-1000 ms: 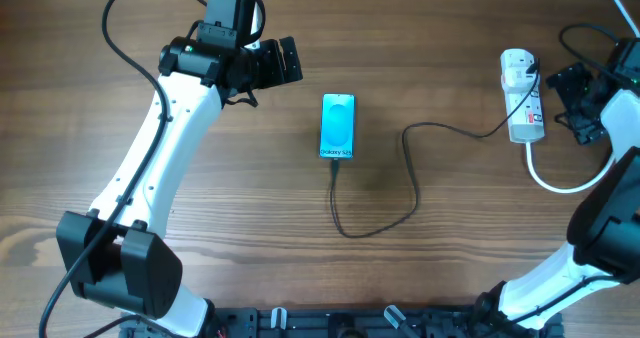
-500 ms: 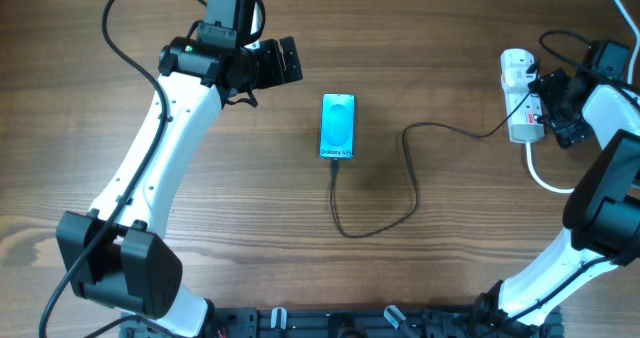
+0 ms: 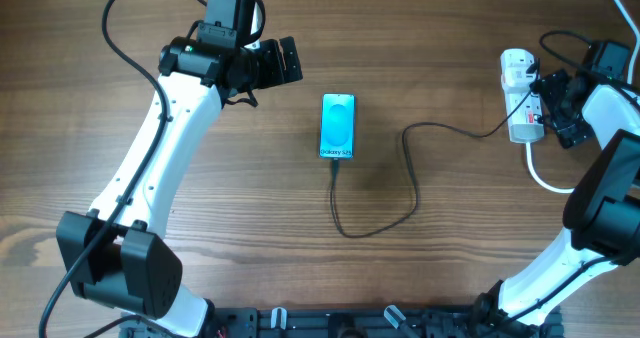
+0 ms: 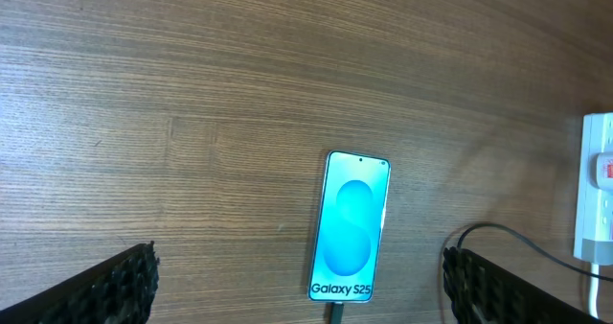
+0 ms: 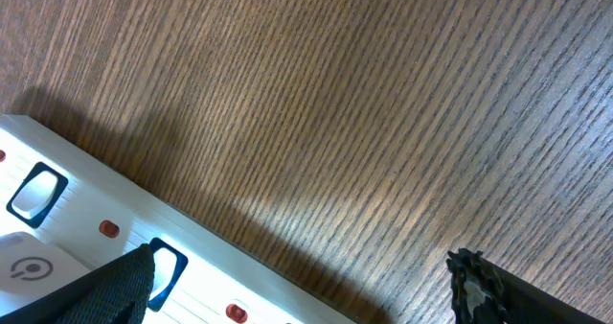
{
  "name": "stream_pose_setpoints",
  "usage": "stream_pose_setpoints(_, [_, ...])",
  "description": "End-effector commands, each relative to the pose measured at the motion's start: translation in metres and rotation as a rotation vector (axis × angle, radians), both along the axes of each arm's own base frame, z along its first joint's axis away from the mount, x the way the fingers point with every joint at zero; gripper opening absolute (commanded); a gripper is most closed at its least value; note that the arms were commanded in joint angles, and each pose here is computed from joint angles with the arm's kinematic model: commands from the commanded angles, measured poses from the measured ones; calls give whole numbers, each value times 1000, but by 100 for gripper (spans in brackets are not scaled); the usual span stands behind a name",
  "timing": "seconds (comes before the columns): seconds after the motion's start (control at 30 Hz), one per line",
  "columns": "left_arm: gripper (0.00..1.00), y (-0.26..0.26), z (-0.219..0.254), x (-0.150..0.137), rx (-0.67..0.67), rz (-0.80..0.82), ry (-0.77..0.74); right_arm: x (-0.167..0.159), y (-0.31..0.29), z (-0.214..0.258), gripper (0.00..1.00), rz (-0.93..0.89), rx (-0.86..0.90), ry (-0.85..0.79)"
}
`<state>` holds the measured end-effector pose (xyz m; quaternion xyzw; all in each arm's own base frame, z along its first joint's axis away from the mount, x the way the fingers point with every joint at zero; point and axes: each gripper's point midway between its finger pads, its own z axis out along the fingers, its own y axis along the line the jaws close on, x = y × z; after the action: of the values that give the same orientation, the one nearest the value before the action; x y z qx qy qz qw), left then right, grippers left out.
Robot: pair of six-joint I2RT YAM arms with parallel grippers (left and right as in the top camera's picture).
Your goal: Plug charger to phone and switch on socket
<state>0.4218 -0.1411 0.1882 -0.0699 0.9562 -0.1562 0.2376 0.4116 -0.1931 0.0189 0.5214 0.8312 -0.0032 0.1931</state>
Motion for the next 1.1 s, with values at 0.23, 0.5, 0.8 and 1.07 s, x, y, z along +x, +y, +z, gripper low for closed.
stream_pose_setpoints(0.23, [100,3,-3,1,7,19,8,-1,0,-9,100,-14,11,17])
stream_pose_setpoints(0.5, [100,3,-3,1,7,18,8,-1,1,-9,100,-12,15,16])
stream_pose_setpoints(0.8, [100,3,-3,1,7,19,8,1,7,-10,100,5,13,18])
stream_pose_setpoints(1.07, [100,3,-3,1,7,18,8,0,4,-10,100,11,-4,26])
